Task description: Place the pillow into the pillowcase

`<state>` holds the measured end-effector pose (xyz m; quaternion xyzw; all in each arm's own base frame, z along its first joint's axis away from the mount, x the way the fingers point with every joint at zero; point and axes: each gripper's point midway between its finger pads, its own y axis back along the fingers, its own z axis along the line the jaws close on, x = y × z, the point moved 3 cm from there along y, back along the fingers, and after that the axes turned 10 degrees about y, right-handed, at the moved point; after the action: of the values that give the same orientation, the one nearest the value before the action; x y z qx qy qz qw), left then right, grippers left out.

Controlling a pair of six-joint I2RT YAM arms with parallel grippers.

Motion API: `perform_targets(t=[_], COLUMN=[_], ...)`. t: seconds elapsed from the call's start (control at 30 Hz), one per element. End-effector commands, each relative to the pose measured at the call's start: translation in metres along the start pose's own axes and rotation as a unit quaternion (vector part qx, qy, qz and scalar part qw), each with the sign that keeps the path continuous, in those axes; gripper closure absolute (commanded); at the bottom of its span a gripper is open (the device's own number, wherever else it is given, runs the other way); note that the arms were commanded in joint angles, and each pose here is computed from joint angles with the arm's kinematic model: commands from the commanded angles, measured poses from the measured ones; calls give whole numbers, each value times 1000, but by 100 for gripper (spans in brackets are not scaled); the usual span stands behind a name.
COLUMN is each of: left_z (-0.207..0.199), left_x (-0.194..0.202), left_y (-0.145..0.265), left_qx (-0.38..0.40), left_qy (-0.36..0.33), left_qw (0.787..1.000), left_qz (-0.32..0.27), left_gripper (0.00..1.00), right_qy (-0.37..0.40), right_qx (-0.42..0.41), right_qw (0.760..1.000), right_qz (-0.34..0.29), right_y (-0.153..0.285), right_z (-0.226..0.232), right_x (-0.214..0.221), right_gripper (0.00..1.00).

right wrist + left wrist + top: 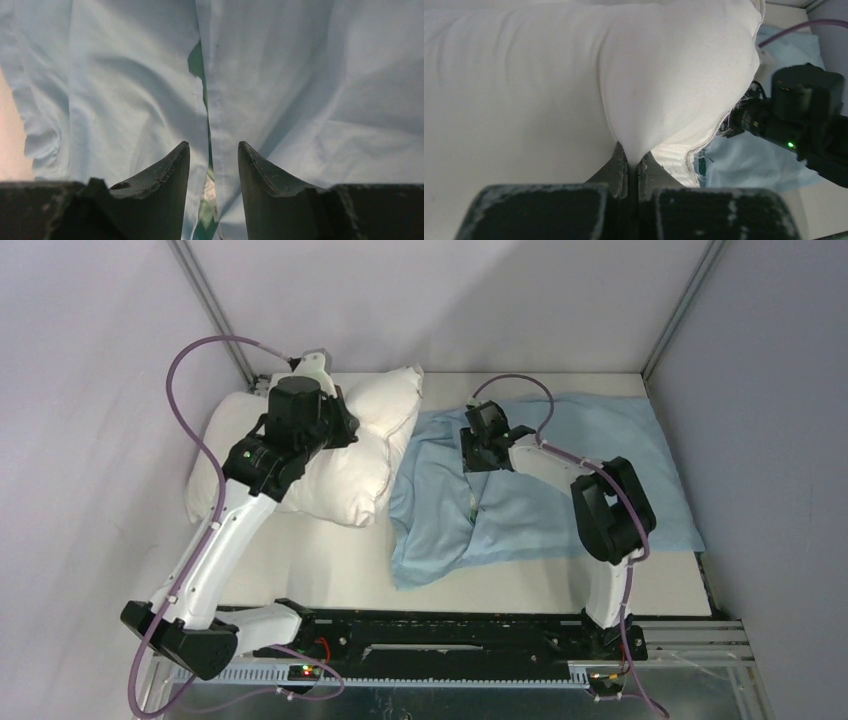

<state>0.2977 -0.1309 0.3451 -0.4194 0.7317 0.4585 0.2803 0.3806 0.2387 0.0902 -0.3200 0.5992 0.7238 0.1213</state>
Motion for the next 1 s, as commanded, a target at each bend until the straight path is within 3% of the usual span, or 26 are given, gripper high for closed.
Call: perform_targets(t=[0.0,0.53,0.7,0.97], left_z=[-20,-21,-23,-21], left_x=[-22,-19,-19,-15], left_y=[19,24,28,35], left_qx=[62,76,84,91], left_qy=[30,20,20,18], left_qw=[997,996,995,995], left_qz=[-46,-42,-43,-40], left_gripper=[100,100,100,100], right_qy=[14,23,3,-68], right_qx=[19,48,44,-48], right_qw=[1000,998,997,995], right_qz=[-16,39,63,49], right_y=[-12,-57,-51,-5], right_z=[-3,-6,7,70], right_x=[-22,-2,19,29], right_gripper=[57,56,70,90])
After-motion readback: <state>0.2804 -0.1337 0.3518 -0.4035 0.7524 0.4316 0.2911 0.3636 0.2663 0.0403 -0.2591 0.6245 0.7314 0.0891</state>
